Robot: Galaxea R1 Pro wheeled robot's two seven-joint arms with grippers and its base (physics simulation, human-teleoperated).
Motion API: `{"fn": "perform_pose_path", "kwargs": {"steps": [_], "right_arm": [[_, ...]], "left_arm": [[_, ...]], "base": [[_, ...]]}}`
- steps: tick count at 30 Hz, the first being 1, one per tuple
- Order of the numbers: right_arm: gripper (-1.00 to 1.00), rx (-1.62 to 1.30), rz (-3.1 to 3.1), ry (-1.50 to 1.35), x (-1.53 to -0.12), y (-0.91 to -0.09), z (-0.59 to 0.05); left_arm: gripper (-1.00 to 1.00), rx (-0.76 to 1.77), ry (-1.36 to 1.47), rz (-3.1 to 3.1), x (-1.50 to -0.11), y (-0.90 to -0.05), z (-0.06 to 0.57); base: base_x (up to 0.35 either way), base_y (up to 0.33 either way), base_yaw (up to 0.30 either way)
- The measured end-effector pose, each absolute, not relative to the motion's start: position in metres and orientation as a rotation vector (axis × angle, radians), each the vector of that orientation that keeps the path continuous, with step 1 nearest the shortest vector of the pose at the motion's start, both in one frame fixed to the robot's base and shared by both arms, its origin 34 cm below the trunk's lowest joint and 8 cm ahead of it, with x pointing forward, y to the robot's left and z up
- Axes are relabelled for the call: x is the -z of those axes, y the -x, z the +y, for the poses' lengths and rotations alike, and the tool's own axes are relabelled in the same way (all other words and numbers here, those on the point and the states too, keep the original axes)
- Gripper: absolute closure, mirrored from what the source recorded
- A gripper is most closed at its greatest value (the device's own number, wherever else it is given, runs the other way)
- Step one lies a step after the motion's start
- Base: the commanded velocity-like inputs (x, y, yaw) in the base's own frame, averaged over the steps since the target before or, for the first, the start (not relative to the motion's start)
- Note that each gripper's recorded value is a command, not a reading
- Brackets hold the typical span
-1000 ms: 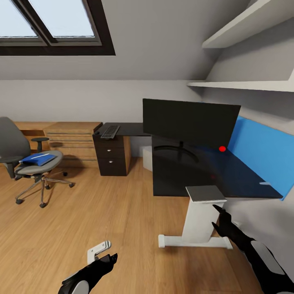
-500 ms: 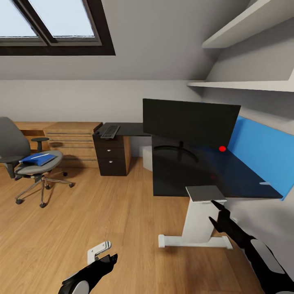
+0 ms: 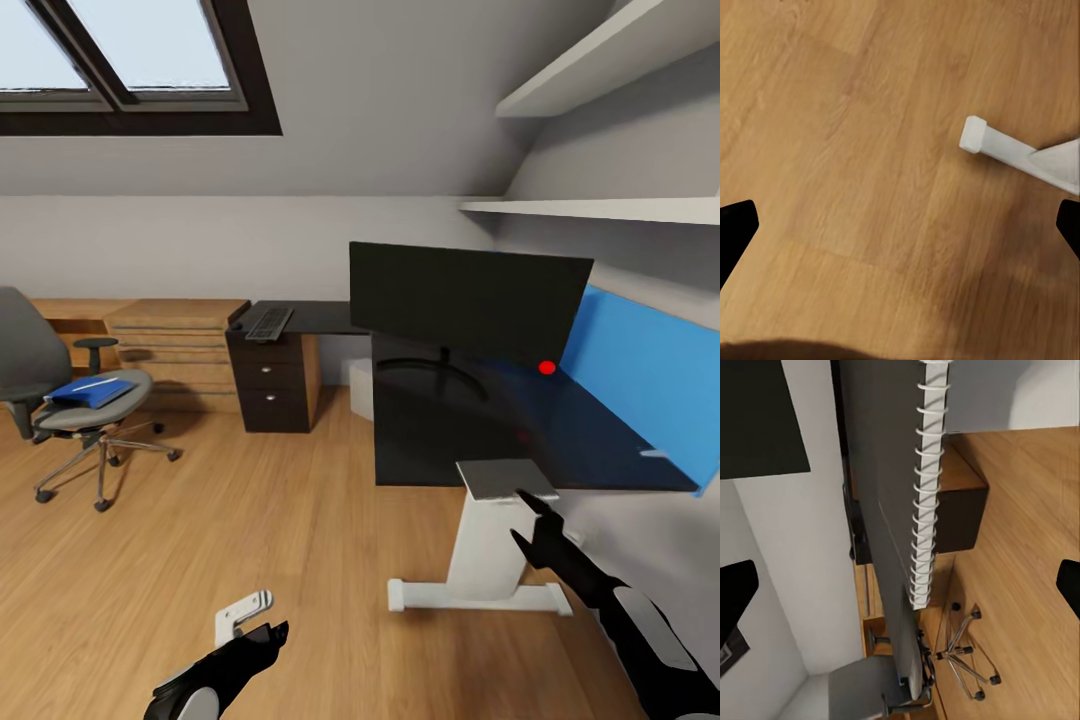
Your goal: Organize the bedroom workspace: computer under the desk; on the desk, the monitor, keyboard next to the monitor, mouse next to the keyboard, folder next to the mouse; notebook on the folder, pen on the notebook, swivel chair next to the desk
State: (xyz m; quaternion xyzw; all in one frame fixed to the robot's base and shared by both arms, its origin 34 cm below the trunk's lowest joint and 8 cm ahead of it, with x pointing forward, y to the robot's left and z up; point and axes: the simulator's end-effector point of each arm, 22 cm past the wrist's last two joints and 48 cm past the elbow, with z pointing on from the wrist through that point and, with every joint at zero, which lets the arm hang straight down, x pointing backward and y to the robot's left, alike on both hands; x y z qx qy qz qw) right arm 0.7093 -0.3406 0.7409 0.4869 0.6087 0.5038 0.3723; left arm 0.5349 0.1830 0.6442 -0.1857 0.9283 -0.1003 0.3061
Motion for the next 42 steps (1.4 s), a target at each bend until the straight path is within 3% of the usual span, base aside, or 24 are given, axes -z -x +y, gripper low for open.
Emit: {"fn": "perform_pose_path", "kwargs": {"steps": [42], "right_arm": [[-1.00,-1.236,1.608,-1.339,-0.707,-0.698,-0.346]], "left_arm": [[-1.00,0.269,0.449,2.469,-0.643,-0.532,0.176]], "base": [[0.061,0.011,0.000]]}}
